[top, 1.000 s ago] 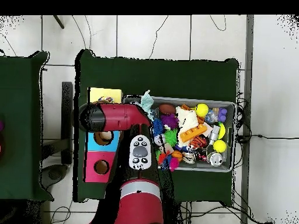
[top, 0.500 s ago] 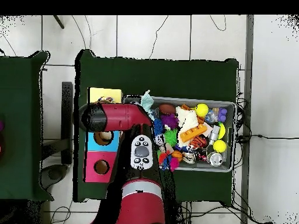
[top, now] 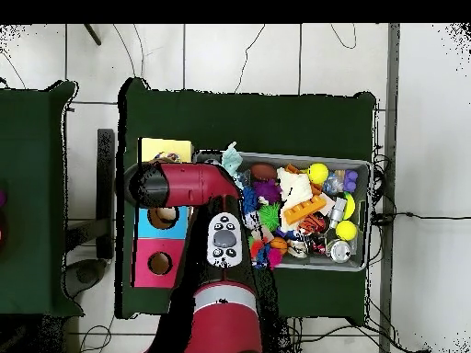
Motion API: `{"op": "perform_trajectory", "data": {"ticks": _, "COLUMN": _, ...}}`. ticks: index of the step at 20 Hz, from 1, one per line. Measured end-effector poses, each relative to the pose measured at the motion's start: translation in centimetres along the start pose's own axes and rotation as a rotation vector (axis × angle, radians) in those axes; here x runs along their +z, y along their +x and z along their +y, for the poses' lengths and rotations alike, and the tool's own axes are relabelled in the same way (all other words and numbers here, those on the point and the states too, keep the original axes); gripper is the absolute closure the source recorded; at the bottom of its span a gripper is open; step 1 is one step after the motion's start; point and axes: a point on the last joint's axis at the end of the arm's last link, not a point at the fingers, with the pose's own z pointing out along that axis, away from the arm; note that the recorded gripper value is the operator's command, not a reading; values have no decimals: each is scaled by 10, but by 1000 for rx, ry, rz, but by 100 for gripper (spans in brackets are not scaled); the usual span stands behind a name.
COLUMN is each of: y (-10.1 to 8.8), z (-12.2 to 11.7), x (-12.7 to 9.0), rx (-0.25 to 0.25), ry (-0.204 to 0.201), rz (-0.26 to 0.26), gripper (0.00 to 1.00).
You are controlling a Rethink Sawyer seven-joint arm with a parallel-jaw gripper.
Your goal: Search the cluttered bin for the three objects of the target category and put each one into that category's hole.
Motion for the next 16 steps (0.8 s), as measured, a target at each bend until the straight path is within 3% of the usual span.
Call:
{"op": "perform_trajectory", "data": {"ticks": 4, "y": 0, "z": -3, "x": -4, "rx": 19, "ry": -27, "rz": -4, "gripper": 100}}
{"op": "perform_trajectory", "data": {"ticks": 11, "y": 6, "z": -17, "x": -26, "rx": 75, "ry": -123, "rz": -50, "gripper": 100}}
{"op": "perform_trajectory", "data": {"ticks": 16, "y": 10, "z": -22, "x": -45, "rx": 62, "ry": -132, "rz": -64, "gripper": 100}}
